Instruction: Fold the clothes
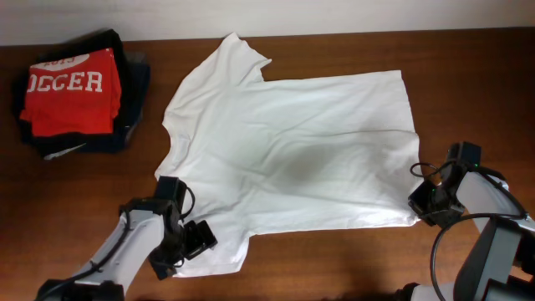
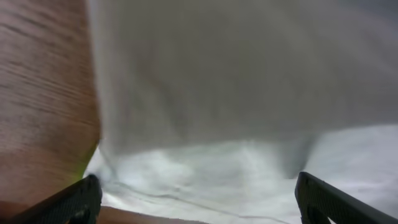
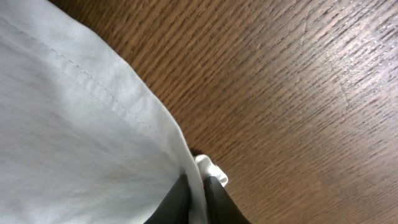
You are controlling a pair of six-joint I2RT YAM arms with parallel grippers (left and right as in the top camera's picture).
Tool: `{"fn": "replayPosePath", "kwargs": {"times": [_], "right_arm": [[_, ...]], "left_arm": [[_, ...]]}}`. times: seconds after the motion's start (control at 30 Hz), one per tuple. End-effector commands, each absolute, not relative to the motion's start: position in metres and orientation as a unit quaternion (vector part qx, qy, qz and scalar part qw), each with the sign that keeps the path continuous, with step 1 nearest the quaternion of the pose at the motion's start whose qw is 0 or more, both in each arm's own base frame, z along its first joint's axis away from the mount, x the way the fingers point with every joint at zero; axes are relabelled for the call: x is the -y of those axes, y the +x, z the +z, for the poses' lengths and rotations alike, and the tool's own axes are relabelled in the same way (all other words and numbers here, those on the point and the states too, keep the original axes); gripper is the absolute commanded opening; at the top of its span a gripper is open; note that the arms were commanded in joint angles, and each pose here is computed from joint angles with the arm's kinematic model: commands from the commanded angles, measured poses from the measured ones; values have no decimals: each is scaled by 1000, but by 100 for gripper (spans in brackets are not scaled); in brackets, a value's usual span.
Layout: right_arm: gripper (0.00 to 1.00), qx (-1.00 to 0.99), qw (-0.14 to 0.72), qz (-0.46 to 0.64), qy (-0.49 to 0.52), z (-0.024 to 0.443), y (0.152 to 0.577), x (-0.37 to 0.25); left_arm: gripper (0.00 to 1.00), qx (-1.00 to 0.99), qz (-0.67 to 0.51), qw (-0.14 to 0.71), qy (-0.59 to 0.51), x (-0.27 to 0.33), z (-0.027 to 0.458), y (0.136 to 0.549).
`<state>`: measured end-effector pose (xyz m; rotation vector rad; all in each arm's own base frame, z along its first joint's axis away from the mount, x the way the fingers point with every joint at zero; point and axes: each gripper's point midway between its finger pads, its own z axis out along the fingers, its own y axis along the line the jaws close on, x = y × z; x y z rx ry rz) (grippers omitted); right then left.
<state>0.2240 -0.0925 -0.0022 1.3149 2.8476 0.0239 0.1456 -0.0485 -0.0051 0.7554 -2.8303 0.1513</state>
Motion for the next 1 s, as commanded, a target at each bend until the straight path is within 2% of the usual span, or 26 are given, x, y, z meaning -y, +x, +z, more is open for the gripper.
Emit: {"fn": "replayPosePath", "kwargs": {"times": [0.0, 0.13, 0.33, 0.43, 0.63, 0.67, 0.7, 0.77, 0.8, 0.83, 0.87, 0.97], "right_arm": [[13, -908, -20, -7, 418, -11, 210, 91], [13, -908, -21, -7, 418, -11, 210, 91], [13, -909, -21, -7, 417, -11, 210, 91], [13, -909, -19, -7, 417, -11, 211, 92], [13, -909, -19, -7, 417, -11, 211, 92], [13, -909, -19, -7, 417, -11, 211, 92], [13, -909, -18, -7, 417, -11, 211, 92], [13, -909, -17, -6, 417, -11, 212, 92], [13, -909, -17, -6, 417, -11, 212, 92], [13, -909, -17, -6, 417, -11, 212, 92], [13, -909, -17, -6, 417, -11, 212, 92], [14, -909, -17, -7, 417, -11, 212, 92]], "left_arm": [[99, 948, 69, 155, 268, 56, -17, 115], [98, 946, 89, 163, 266, 63, -14, 115], [98, 961, 107, 143, 213, 67, 6, 138], [99, 971, 10, 129, 201, 36, 33, 149], [99, 974, -14, 111, 197, 27, 44, 161], [93, 979, -22, 108, 173, 23, 44, 161], [78, 979, -19, 108, 170, 24, 44, 161], [70, 979, -7, 109, 171, 29, 44, 162], [63, 979, -6, 109, 171, 29, 44, 162], [44, 980, -5, 106, 171, 29, 44, 164], [21, 980, -2, 102, 174, 30, 43, 166], [19, 973, -8, 111, 203, 30, 35, 158]]}}
